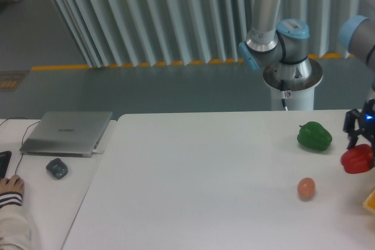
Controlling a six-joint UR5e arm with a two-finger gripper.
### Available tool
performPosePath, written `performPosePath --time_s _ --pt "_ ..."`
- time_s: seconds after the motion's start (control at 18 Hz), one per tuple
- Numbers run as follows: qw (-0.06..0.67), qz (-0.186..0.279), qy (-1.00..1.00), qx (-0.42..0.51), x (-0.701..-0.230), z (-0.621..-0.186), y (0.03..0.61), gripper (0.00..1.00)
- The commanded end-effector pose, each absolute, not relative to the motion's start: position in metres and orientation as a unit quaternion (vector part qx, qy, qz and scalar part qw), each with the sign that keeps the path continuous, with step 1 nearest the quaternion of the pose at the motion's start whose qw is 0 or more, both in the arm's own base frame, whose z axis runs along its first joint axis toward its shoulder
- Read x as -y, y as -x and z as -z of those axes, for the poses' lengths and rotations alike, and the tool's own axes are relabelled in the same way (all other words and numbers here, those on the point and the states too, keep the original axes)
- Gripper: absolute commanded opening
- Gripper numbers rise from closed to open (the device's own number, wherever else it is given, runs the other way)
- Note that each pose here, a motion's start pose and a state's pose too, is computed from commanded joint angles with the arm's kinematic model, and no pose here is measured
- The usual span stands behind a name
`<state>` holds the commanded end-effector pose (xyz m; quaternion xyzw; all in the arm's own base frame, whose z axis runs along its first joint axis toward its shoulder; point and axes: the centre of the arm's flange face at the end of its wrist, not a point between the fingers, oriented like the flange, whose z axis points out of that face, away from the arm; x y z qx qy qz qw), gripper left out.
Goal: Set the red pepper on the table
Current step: 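Carry the grasped red bell pepper over the table and lower it, then open the gripper to release the red pepper onto the table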
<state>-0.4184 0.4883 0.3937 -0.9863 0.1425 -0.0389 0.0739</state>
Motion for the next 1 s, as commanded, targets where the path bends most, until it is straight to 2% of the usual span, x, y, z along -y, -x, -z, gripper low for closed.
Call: performPosePath --time_s 0.39,0.61,0.67,0.83,1.0 --pt "0.099 0.009 0.993 -0.070 -0.563 -0.384 0.352 0.48" --pt "0.077 0.033 0.993 -0.082 -0.584 -0.352 0.307 0.48" --pt "0.061 0.023 0.994 -0.083 -0.589 -0.341 0.302 0.48" --pt "0.013 -0.061 0.994 -0.088 -0.611 -0.318 0.276 0.48" --pt "0.012 -0.077 0.994 -0.082 -0.620 -0.307 0.265 0.48"
